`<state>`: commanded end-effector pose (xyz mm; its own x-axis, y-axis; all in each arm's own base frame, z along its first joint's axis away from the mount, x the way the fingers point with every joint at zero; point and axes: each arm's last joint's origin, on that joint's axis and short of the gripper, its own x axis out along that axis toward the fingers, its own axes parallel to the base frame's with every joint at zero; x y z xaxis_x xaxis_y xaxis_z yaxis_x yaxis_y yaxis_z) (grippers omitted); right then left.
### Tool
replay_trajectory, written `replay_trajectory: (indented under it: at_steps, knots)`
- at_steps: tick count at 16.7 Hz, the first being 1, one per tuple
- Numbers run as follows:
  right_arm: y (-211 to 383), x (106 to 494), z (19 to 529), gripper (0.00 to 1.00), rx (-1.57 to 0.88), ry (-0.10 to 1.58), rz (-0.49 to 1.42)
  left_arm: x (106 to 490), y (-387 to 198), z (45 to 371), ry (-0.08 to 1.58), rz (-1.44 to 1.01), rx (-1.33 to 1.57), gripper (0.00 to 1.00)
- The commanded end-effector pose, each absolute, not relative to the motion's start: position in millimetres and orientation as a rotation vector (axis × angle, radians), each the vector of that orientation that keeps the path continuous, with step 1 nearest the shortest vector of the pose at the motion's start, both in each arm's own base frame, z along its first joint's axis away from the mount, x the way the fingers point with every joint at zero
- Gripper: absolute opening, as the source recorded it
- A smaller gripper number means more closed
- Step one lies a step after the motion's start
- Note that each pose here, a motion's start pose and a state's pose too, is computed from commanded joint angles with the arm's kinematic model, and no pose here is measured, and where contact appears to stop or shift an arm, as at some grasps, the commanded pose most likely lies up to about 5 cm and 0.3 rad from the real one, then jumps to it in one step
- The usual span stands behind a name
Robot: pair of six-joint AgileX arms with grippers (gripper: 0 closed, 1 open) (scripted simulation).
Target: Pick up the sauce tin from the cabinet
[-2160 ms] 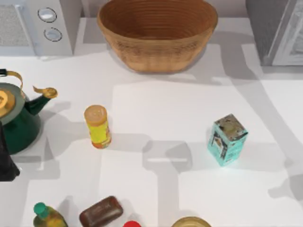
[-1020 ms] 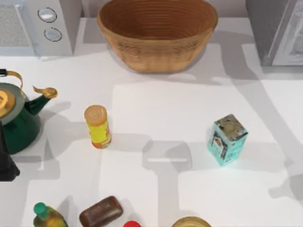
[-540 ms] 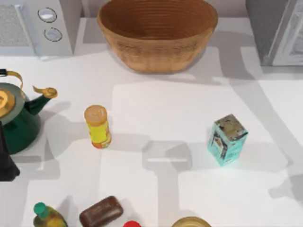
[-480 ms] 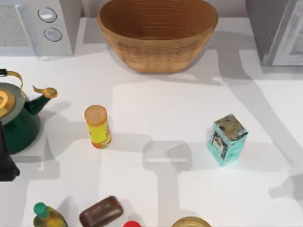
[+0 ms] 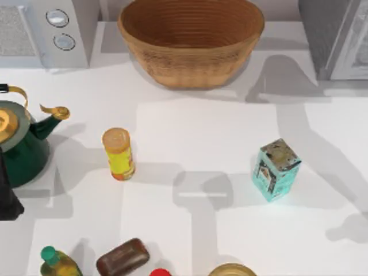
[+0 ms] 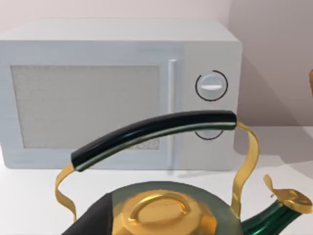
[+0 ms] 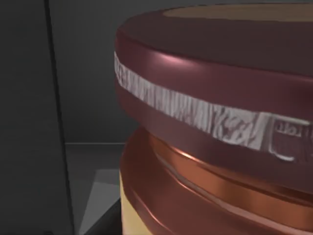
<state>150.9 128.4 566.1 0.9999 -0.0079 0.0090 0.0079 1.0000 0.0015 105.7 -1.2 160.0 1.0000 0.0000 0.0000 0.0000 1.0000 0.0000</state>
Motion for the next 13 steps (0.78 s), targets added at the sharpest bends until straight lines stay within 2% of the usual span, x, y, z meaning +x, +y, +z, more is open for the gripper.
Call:
replay_trajectory:
  at_steps: [7, 13]
  knots:
    - [123.2, 147.5, 564.7, 0.00, 0.005, -0.011, -0.011, 105.7, -1.2, 160.0, 0.000, 0.000, 0.000, 1.00]
    - [95.5, 142.1, 536.0, 0.00, -0.003, -0.010, -0.015, 105.7, -1.2, 160.0, 0.000, 0.000, 0.000, 1.00]
